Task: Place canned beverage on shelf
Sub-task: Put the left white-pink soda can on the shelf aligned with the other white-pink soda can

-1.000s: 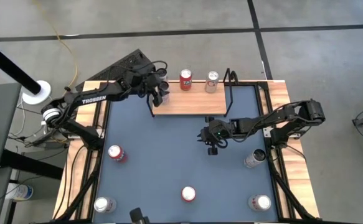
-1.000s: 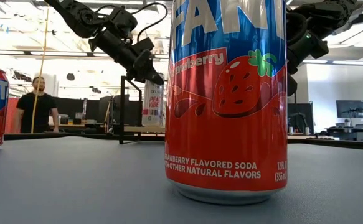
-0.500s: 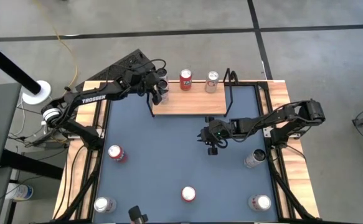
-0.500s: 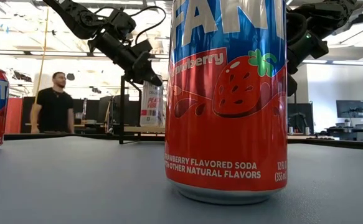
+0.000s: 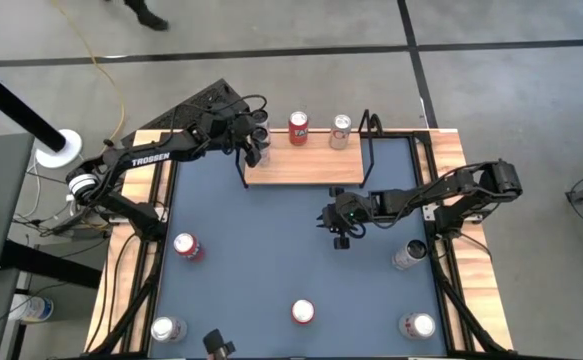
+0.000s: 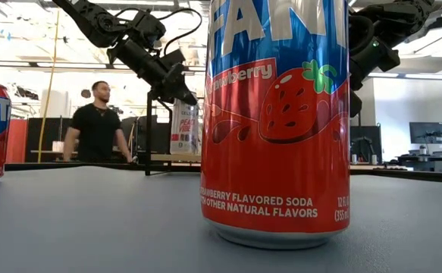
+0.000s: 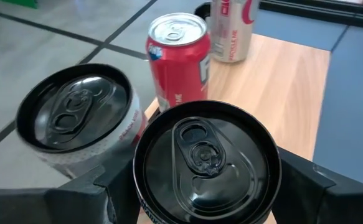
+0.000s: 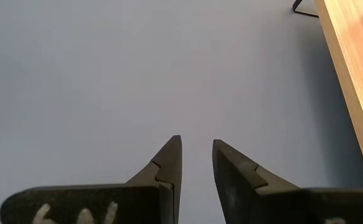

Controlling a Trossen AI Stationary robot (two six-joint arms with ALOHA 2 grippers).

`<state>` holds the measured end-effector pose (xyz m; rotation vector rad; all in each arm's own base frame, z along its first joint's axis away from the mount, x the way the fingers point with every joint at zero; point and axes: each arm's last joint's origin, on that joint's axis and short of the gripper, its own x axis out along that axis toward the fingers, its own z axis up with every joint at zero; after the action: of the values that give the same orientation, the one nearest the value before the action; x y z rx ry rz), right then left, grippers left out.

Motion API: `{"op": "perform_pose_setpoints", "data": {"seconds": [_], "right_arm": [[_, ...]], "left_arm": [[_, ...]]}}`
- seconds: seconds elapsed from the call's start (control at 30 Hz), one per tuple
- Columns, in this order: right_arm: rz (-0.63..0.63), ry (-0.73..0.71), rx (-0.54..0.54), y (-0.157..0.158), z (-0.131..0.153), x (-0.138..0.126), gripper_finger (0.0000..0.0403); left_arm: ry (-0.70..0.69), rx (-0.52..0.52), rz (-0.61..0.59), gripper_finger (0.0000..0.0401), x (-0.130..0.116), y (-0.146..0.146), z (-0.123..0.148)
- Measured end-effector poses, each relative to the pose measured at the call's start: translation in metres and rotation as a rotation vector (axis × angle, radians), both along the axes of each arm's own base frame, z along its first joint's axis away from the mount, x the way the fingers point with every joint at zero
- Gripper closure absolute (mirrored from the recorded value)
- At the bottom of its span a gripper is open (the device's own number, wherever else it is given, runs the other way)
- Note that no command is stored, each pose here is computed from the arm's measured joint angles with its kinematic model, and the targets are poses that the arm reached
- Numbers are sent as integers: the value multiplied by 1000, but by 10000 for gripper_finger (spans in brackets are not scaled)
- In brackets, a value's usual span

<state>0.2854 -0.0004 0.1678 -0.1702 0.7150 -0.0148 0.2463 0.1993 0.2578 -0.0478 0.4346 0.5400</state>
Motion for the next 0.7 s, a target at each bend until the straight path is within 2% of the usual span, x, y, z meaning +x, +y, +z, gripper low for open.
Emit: {"op": "perform_pose_setpoints", "data": {"seconds": [0.2, 0.7], "right_arm": [[0, 0, 0, 0, 0, 0, 306], [1, 0, -1, 0, 0, 0, 306]], "left_arm": [[7, 9, 48, 118, -1, 1, 0], [43, 35, -24, 108, 0, -1, -1]]}}
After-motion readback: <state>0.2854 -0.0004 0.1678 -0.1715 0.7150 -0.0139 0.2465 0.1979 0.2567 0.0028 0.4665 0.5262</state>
